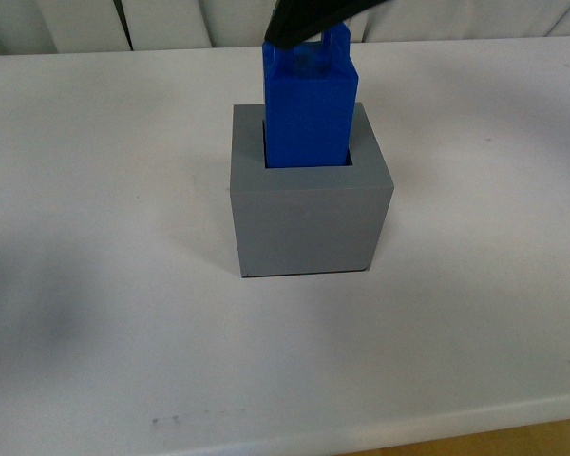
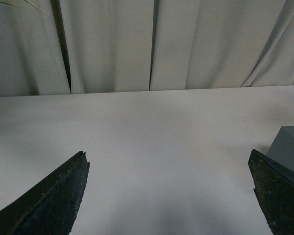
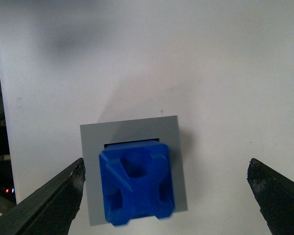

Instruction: Insert blue part into gray base

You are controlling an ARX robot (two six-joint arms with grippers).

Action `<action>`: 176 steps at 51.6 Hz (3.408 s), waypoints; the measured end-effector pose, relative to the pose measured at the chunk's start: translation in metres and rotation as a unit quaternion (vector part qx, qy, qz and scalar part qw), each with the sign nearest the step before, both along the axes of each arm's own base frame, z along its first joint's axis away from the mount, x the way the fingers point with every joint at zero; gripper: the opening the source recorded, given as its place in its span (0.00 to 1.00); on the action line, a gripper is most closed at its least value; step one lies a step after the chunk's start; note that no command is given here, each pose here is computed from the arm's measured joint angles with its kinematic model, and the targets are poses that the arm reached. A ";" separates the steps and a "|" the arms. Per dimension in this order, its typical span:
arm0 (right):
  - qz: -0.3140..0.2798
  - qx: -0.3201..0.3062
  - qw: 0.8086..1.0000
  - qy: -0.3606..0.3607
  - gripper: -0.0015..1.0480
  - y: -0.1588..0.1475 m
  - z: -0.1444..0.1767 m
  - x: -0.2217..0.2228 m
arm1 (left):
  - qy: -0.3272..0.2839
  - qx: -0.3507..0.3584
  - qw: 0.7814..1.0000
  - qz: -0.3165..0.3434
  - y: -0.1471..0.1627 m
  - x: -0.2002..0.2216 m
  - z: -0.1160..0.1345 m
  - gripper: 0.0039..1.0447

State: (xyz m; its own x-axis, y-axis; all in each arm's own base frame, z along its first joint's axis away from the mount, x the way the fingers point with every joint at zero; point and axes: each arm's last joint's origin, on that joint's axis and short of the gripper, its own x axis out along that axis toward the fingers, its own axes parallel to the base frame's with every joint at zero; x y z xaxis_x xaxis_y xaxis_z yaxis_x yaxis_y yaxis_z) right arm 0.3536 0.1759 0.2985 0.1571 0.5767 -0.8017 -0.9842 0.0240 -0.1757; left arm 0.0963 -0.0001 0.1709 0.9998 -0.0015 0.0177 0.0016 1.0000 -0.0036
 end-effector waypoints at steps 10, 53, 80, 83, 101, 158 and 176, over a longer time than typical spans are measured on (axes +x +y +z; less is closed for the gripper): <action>-0.051 0.079 0.995 0.015 0.93 -0.049 0.013 -0.008 | 0.000 0.000 1.000 0.000 0.000 0.000 0.000 0.94; -0.433 0.341 0.834 -0.034 0.93 -0.228 -0.071 -0.098 | 0.000 0.000 1.000 0.000 0.000 0.000 0.000 0.94; -0.591 0.367 0.664 -0.273 0.02 -0.188 -0.114 -0.180 | 0.000 0.000 1.000 0.000 0.000 0.000 0.000 0.94; -0.596 0.365 0.661 -0.275 0.02 -0.185 -0.116 -0.184 | 0.000 0.000 1.000 0.000 0.000 0.000 0.000 0.94; -0.590 0.368 0.664 -0.273 0.02 -0.176 -0.124 -0.207 | 0.000 0.000 1.000 0.000 0.000 0.000 0.000 0.94; -0.587 0.374 0.662 -0.278 0.02 -0.176 -0.130 -0.242 | 0.000 0.000 1.000 0.000 0.000 0.000 0.000 0.94; -0.592 0.365 0.668 -0.267 0.02 -0.176 -0.135 -0.252 | 0.000 0.000 1.000 0.000 0.000 0.000 0.000 0.94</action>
State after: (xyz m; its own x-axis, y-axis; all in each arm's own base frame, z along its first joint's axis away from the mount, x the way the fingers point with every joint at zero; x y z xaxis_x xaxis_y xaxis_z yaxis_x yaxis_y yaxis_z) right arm 0.1020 -0.0002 0.1640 0.9997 0.0015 -0.0235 -0.0018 0.9999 -0.0108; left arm 0.0963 -0.0001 0.1709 0.9998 -0.0015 0.0177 0.0016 1.0000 -0.0036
